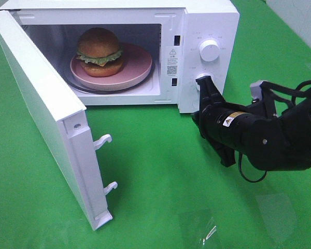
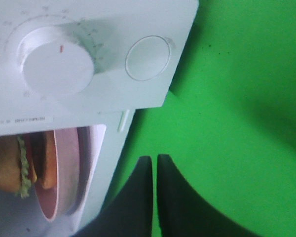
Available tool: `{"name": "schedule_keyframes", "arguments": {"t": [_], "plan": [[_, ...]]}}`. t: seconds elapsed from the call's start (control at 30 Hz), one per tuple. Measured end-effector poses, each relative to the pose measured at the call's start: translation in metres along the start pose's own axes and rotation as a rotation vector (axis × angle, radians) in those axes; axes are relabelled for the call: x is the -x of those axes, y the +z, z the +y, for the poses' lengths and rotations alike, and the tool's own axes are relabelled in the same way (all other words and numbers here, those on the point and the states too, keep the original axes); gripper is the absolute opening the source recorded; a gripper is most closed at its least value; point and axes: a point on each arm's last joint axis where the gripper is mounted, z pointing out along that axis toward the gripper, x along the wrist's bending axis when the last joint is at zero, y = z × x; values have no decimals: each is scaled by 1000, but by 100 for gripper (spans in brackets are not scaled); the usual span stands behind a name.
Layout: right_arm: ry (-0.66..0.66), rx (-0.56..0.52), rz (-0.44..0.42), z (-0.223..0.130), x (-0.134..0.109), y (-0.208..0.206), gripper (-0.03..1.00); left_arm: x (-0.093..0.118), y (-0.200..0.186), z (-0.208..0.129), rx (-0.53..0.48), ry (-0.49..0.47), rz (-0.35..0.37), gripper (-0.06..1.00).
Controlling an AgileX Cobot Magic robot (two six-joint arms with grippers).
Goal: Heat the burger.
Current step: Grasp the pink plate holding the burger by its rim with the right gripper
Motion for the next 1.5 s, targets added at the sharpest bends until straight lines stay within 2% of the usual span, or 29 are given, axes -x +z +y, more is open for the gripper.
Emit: {"name": "schedule_keyframes", "arguments": {"t": [0.03, 0.07, 0.1, 0.13, 0.17, 0.2, 0.23, 0.27, 0.3, 0.33, 0.4, 0.43, 0.47, 0.57, 0.6, 0.7, 0.77, 0.87, 0.93, 1.03, 1.07, 1.13, 1.17, 1.2, 1.23, 1.27, 1.3, 1.33, 1.5], "plan": [[-108, -27, -16, 0, -7, -7, 3, 0, 0, 0, 0, 0, 0, 99], [-108, -27, -16, 0, -7, -7, 3, 0, 0, 0, 0, 0, 0, 99], [-195, -52, -29, 0, -12, -12, 4, 0, 0, 0, 0, 0, 0, 99], [-195, -52, -29, 0, -12, -12, 4, 0, 0, 0, 0, 0, 0, 99], [-287, -74, -36, 1, -16, -17, 4, 0, 0, 0, 0, 0, 0, 99], [-287, -74, -36, 1, -16, -17, 4, 0, 0, 0, 0, 0, 0, 99], [-390, -104, -47, 1, -20, -23, 5, 0, 0, 0, 0, 0, 0, 99], [-390, -104, -47, 1, -20, -23, 5, 0, 0, 0, 0, 0, 0, 99], [-494, -126, -45, 1, -24, -28, 5, 0, 0, 0, 0, 0, 0, 99], [-494, -126, -45, 1, -24, -28, 5, 0, 0, 0, 0, 0, 0, 99], [-628, -157, -38, 1, -30, -36, 6, 0, 0, 0, 0, 0, 0, 99], [-628, -157, -38, 1, -30, -36, 6, 0, 0, 0, 0, 0, 0, 99], [-705, -179, -35, 2, -34, -42, 6, 0, 0, 0, 0, 0, 0, 99], [-778, -204, -35, 2, -36, -46, 6, 0, 0, 0, 0, 0, 0, 99], [-860, -226, -27, 2, -39, -52, 7, 0, 0, 0, 0, 0, 0, 99], [-928, -252, -24, 2, -41, -56, 7, 0, 0, 0, 0, 0, 0, 99], [-1101, -299, -2, 2, -45, -66, 7, 0, 0, 0, 0, 0, 0, 99], [-1141, -308, 5, 2, -46, -68, 8, 0, 0, 0, 0, 0, 0, 99], [-1219, -339, 12, 2, -46, -72, 8, 0, 0, 0, 0, 0, 0, 99], [-1345, -430, 15, -2, -48, -76, 8, 0, 0, 0, 0, 0, 0, 99], [-1345, -430, 15, -2, -48, -76, 8, 0, 0, 0, 0, 0, 0, 99], [-1462, -517, 20, -4, -56, -79, 8, 0, 0, 0, 0, 0, 0, 99], [-1462, -517, 20, -4, -56, -79, 8, 0, 0, 0, 0, 0, 0, 99], [-1540, -563, 17, -4, -61, -80, 9, 0, 0, 0, 0, 0, 0, 99], [-1540, -563, 17, -4, -61, -80, 9, 0, 0, 0, 0, 0, 0, 99], [-1630, -605, 5, -3, -66, -81, 9, 0, 0, 0, 0, 0, 0, 99], [-1630, -605, 5, -3, -66, -81, 9, 0, 0, 0, 0, 0, 0, 99], [-1715, -644, -20, -1, -71, -82, 9, 0, 0, 0, 0, 0, 0, 99], [-1856, -680, -72, 6, -82, -84, 9, 0, 0, 0, 0, 0, 0, 99]]}}
